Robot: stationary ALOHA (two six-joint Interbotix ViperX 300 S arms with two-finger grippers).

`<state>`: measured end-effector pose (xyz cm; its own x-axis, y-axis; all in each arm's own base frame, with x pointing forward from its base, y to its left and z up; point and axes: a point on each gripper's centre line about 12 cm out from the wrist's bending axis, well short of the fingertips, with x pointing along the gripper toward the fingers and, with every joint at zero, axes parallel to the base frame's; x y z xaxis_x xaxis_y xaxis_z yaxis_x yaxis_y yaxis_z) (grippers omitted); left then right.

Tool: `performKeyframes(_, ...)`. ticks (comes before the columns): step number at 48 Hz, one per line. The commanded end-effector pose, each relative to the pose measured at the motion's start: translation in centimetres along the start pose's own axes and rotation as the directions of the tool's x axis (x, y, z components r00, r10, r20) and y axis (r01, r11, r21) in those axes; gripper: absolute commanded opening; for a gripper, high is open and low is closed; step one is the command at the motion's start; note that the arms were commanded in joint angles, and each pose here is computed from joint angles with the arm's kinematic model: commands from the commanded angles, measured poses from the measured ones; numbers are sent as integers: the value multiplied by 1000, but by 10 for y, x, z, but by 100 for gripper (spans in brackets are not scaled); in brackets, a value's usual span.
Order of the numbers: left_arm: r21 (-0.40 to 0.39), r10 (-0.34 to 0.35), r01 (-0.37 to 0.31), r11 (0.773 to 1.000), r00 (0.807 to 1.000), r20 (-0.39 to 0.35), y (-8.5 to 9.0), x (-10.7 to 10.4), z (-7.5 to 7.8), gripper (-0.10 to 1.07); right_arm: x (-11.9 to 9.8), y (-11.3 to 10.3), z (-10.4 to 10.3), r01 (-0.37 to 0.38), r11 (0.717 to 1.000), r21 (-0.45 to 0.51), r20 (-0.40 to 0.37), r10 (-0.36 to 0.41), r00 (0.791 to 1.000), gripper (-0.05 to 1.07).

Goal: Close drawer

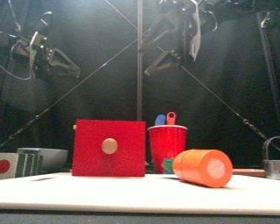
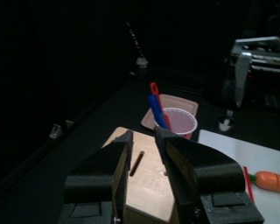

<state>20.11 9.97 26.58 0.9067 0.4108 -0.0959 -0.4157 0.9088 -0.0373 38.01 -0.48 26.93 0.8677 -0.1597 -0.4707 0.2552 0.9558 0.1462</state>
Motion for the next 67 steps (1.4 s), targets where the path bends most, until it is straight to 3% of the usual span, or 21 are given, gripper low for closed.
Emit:
performKeyframes(1,-10,32,-32,999,999,-3,7,8,8,70,4,-4,2,12,1000,25,-2,-12,1000,100)
performKeyframes(9,-16,67,-68,998,995,-74,17,32,8,70,21,-11,-11,41,997,60,-58,-37,998,98)
performKeyframes(14,-27,96,-99,995,991,-92,26,48,16,69,23,-13,-16,49,996,81,-75,-43,996,91)
performKeyframes(21,-41,163,-172,984,972,-166,43,66,25,67,22,-15,-25,57,992,114,-104,-45,994,69)
performKeyframes(29,-32,195,-210,977,946,-258,52,87,30,51,25,-23,-40,81,989,124,-144,-63,988,38)
performKeyframes(34,-30,203,-219,975,941,-270,57,100,33,43,30,-29,-48,100,988,119,-169,-79,982,22)
performKeyframes(39,-27,212,-229,973,933,-291,62,113,32,42,38,-38,-57,130,984,123,-197,-104,975,13)
performKeyframes(50,-16,222,-248,969,892,-393,72,145,11,42,63,-52,-75,181,977,114,-262,-146,954,9)
performKeyframes(59,15,225,-241,970,878,-423,77,164,2,42,82,-55,-76,198,974,112,-276,-160,948,9)
performKeyframes(67,29,230,-243,970,865,-446,78,168,-2,42,91,-50,-71,188,976,112,-267,-153,951,9)
